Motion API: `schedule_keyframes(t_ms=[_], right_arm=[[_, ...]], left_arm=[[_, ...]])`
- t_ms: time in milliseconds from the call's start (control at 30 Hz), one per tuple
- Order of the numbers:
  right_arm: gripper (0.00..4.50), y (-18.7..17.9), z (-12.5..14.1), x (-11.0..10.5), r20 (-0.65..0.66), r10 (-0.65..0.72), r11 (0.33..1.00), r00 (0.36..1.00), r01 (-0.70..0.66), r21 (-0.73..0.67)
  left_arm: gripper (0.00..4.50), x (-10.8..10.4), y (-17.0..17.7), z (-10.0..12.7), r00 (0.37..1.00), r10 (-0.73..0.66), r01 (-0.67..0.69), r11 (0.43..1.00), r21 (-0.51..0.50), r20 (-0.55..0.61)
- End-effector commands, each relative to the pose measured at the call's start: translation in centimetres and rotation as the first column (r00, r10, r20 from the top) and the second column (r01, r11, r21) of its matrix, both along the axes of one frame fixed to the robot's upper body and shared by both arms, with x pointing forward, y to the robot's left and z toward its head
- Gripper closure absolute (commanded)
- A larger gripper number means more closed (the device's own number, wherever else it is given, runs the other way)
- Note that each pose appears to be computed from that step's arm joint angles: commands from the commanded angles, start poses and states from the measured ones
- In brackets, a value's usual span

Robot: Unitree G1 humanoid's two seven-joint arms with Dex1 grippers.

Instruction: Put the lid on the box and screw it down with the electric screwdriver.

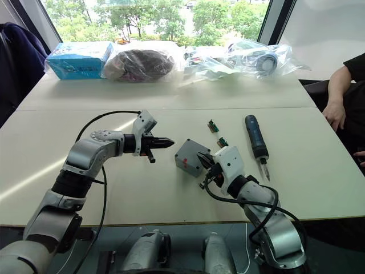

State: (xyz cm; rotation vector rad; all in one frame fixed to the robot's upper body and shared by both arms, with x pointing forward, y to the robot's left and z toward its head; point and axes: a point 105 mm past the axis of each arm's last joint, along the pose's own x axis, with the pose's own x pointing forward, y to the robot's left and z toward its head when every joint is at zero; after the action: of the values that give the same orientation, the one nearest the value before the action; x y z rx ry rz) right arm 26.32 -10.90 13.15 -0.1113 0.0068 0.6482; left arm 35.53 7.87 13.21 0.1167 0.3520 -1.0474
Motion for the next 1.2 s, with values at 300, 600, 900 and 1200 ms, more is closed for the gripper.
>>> schedule_keyframes(t_ms=[300, 600, 900, 1200], right_arm=[[4.46, -2.4, -1.6, 0.2, -0.059, -0.062, 0.998, 0.996, 0.062, -0.015], [4.46, -1.6, -4.2, 0.4, -0.138, -0.037, 0.991, 0.990, 0.019, -0.132], [4.46, -0.9, -3.4, 2.4, -0.095, -0.032, 0.992, 0.995, 0.020, -0.124], [4.46, -0.8, -3.6, 1.9, -0.106, -0.016, 0.993, 0.994, 0.004, -0.119]], left_arm=[[4.50, -1.2, -1.9, -1.5, 0.995, -0.095, 0.095, 0.995, 0.008, 0.011], [4.50, -2.6, -2.4, -2.7, 0.989, -0.142, 0.143, 0.989, 0.021, -0.040], [4.50, -4.9, -2.7, -2.5, 0.981, -0.189, 0.190, 0.982, 0.016, -0.050], [4.50, -4.1, -2.5, -2.7, 0.989, -0.145, 0.146, 0.989, 0.022, -0.039]])
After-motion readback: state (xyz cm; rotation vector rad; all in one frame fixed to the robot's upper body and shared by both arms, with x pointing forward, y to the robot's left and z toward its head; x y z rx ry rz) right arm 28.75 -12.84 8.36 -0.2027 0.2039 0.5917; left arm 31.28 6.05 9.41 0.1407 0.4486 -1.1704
